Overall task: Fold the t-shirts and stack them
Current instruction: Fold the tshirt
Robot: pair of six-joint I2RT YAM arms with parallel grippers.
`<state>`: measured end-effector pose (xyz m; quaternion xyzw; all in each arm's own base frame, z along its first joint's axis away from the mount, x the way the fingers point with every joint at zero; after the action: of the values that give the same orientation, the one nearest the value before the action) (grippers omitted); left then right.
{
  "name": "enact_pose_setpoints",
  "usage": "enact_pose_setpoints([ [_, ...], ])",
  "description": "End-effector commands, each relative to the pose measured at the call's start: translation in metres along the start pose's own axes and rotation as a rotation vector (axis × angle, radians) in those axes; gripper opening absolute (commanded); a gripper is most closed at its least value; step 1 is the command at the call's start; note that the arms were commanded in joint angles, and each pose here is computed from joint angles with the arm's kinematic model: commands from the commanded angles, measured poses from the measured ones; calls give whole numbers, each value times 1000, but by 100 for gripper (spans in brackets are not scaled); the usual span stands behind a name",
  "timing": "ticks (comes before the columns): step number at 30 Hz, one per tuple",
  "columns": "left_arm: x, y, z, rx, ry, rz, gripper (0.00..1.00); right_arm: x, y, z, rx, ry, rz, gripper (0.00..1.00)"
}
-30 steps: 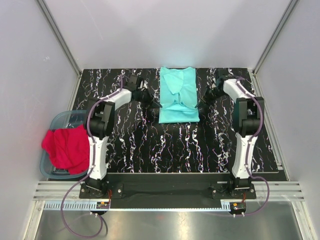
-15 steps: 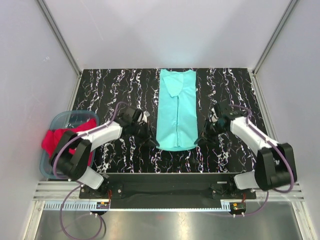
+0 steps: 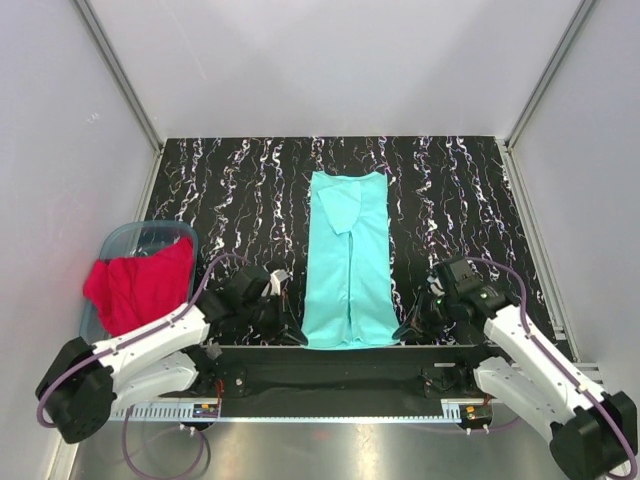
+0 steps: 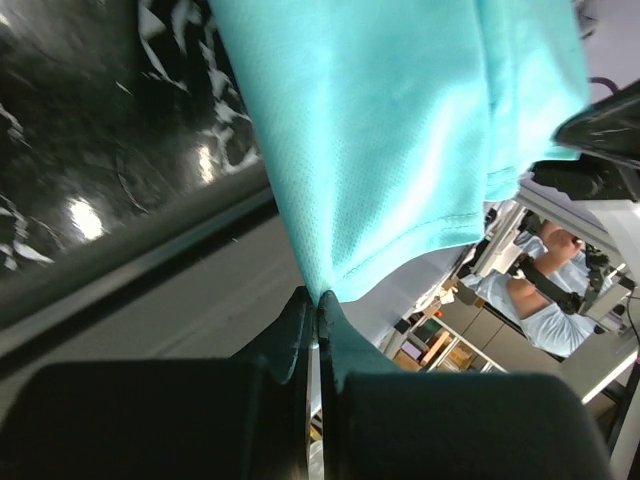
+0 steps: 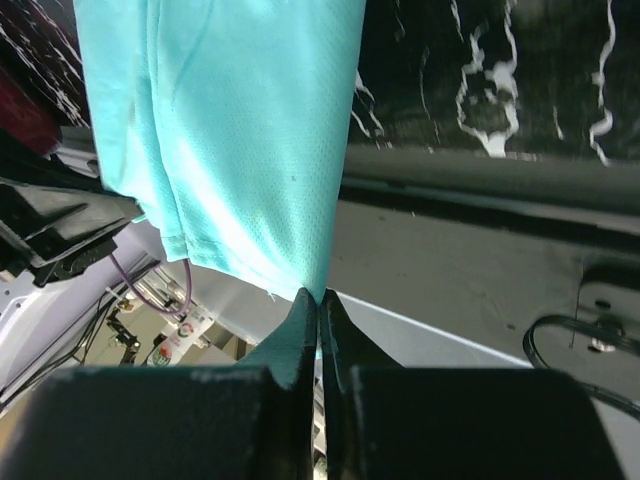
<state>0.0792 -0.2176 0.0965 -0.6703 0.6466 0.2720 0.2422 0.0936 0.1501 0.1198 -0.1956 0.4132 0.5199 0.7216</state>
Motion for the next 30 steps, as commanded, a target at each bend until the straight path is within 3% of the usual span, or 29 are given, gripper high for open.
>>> enact_pose_setpoints([
  [1, -6, 1, -11, -36, 19, -45, 0, -6, 14, -7, 64, 26, 12, 0],
  [6, -11, -8, -29, -27, 39, -66, 0, -21, 8, 10, 15, 11, -22, 0],
  [10, -15, -31, -56, 18, 48, -89, 0, -42, -24, 47, -111, 40, -137, 0],
  [16, -35, -107, -92, 33, 90, -195, 0, -44, -73, 98, -139, -52, -130, 0],
  [21, -41, -168, -124, 79, 117, -214, 0, -45, -125, 119, -115, -76, -100, 0],
  [30, -9, -227, -107, 19, 90, -151, 0, -28, -202, 130, -108, -64, -61, 0],
])
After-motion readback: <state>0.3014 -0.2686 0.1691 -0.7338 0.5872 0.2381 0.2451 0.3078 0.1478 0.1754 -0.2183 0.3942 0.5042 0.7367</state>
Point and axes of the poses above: each gripper's point midway between its finger pads, its own x axis out along the fingers, its own z axis along the line the jaws close on, y = z × x, the point moved 3 cm from there along -x, back along the fingers, and after that the axes turned 4 degrees about x, right-handed, at the moved point
